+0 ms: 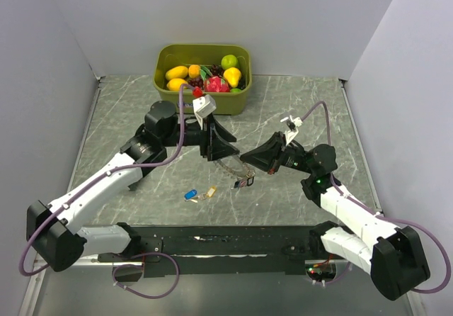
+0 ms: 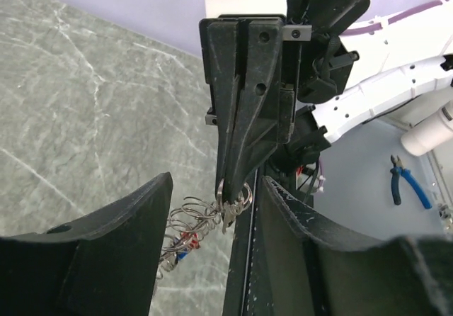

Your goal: Put the keys on the keyring

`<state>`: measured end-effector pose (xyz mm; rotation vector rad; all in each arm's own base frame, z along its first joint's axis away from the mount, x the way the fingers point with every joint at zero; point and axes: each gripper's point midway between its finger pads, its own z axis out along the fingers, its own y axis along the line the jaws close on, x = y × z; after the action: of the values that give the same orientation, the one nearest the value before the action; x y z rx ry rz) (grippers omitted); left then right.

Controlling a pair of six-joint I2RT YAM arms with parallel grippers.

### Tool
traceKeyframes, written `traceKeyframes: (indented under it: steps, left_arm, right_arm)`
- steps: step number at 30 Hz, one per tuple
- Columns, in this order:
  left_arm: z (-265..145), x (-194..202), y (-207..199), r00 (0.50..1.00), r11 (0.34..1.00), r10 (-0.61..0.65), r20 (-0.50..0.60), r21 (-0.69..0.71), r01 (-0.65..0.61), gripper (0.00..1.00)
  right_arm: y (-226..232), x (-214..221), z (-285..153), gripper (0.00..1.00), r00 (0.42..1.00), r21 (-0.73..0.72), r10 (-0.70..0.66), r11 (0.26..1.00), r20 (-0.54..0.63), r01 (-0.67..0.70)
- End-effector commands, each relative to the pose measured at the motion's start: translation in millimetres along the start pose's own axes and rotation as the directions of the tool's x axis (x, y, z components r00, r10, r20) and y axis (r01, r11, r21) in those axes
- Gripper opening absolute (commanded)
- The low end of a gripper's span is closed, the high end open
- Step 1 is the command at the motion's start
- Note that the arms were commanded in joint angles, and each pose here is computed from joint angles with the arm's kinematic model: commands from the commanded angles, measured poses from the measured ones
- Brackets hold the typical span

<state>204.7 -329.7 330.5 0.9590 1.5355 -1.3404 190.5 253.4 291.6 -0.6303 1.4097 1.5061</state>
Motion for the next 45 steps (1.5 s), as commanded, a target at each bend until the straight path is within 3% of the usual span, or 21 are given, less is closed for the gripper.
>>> traceKeyframes:
  steps: [1,14,25,31,36,45]
  left_arm:
    - [-3.7,-9.7,-3.7,0.998,0.999,0.042,-0.043,-0.007,-0.043,0.59]
    - [0.8,6.2,7.4,0.985,1.0,0.013,-0.175,-0.016,-0.016,0.5]
    - [6.0,13.8,-3.2,0.98,0.999,0.033,-0.197,0.034,-0.027,0.42]
    - [10.7,18.1,-4.5,0.976,0.999,0.033,-0.218,0.04,-0.025,0.28]
    - [12.2,22.2,-3.3,0.969,0.999,0.03,-0.246,0.039,-0.021,0.01]
    - [9.9,12.8,-7.2,0.97,0.998,0.059,-0.238,0.025,-0.054,0.01]
  right_arm:
    - [20.7,-30.9,7.9,0.0,0.992,-0.071,-0.112,0.991,0.063,0.116]
    - [20.7,-30.3,7.6,0.0,0.992,-0.067,-0.114,0.991,0.059,0.118]
    - [17.9,-29.4,8.4,0.0,0.992,-0.061,-0.109,0.992,0.055,0.113]
    - [17.1,-28.7,8.3,0.0,0.993,-0.058,-0.104,0.993,0.054,0.107]
    - [18.1,-30.4,7.7,0.0,0.992,-0.055,-0.11,0.992,0.058,0.113]
    - [19.4,-32.7,8.5,0.0,0.991,-0.062,-0.117,0.991,0.064,0.121]
